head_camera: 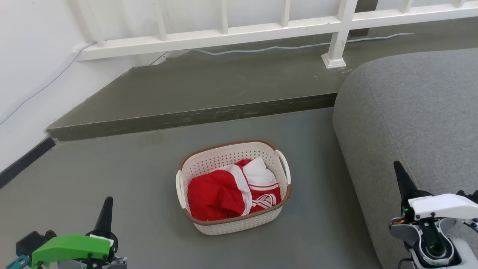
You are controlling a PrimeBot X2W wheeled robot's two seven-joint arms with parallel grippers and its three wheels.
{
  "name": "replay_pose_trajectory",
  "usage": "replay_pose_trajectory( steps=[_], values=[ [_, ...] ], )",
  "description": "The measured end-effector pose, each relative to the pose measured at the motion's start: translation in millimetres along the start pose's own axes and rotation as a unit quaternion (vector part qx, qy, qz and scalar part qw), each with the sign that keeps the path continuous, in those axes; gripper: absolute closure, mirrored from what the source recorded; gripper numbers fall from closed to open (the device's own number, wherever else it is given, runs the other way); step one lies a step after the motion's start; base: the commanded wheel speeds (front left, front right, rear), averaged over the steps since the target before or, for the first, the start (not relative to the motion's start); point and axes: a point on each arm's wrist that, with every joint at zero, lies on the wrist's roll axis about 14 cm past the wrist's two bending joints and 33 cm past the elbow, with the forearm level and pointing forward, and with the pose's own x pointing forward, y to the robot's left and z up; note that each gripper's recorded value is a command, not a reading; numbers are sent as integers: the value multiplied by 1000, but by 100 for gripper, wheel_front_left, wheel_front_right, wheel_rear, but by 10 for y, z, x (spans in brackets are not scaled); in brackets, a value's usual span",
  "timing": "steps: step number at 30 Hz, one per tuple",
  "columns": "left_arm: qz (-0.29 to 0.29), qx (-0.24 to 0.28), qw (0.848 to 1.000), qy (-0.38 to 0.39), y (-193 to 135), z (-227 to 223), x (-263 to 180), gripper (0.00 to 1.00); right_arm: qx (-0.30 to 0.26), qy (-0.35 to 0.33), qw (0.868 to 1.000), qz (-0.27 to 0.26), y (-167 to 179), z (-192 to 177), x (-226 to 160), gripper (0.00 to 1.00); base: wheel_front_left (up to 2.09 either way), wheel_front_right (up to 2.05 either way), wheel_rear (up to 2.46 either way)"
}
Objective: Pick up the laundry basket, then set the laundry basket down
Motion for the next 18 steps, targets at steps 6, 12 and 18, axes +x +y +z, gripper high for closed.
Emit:
replay_pose_trajectory(
  steps=[6,12,18],
  values=[
    [-5,-39,999,-3,-23,51,29,100,39,-6,999,12,51,62,25,100,0,0,0],
    [-11,-77,997,-6,-29,85,40,100,78,-12,997,18,60,116,29,100,0,0,0],
    [-22,-114,993,-10,-75,140,73,100,118,-18,992,28,92,162,40,100,0,0,0]
  ],
)
